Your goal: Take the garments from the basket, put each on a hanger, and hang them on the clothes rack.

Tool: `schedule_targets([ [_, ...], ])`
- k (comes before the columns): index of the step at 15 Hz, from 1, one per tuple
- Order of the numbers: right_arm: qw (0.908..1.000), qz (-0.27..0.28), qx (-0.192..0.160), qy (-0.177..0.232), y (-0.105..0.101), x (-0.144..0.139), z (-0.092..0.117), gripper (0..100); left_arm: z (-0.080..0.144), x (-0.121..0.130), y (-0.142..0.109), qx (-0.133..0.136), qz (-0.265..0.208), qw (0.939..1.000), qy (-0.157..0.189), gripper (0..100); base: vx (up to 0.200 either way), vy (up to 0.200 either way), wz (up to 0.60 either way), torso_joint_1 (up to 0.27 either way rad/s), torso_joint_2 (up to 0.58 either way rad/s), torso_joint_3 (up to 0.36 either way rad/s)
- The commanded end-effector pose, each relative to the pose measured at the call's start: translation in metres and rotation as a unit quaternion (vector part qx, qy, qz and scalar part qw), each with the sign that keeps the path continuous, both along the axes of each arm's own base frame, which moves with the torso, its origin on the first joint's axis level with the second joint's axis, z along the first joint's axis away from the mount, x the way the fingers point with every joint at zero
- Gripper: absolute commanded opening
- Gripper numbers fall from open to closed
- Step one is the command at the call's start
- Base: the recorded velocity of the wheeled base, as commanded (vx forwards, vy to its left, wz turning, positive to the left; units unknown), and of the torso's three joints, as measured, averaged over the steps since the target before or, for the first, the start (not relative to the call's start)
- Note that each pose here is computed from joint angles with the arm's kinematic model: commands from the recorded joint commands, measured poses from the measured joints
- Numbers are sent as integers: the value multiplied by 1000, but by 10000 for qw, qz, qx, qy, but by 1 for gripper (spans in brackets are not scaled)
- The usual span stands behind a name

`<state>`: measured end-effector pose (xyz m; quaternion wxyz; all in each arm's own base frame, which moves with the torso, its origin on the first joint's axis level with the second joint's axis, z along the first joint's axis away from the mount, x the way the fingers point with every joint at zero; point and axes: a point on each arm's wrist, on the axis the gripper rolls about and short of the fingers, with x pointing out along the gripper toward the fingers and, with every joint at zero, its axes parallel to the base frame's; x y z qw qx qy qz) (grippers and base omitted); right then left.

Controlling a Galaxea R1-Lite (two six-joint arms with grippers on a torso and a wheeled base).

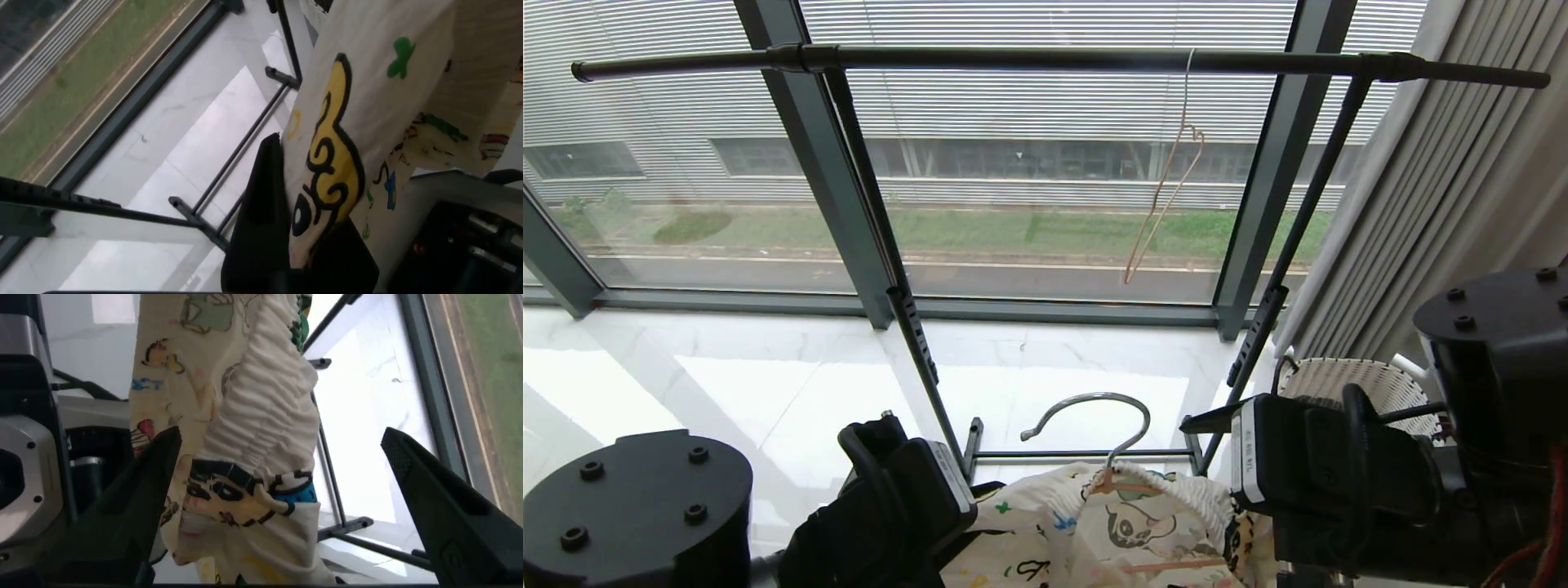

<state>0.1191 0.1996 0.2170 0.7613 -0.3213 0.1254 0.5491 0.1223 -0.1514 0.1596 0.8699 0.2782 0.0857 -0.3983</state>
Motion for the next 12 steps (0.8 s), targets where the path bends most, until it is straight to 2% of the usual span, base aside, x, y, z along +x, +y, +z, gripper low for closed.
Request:
schedule_targets([
  [1,9997,-97,-93,208,6,4,-8,100,-1,1,-4,46,12,10000,8,0,0,0,0,0,0,0],
  [4,9983,-288,-106,494,3,3,-11,100,-1,1,-3,38,54,10000,-20,0,0,0,0,0,0,0],
  [6,9978,-353,-158,541,0,5,-14,100,1,-1,-5,-1,-26,10000,-33,0,0,0,0,0,0,0],
  [7,9977,-355,-168,553,0,5,-15,0,1,-3,-6,-8,-72,10000,-38,0,0,0,0,0,0,0],
  [9,9974,-386,-156,596,-1,5,-15,0,4,-12,-9,-66,-317,9994,-76,0,0,0,0,0,0,0],
  [12,9971,-432,-97,627,-4,3,-14,0,3,-14,-9,-67,-355,9993,-75,0,0,0,0,0,0,0],
])
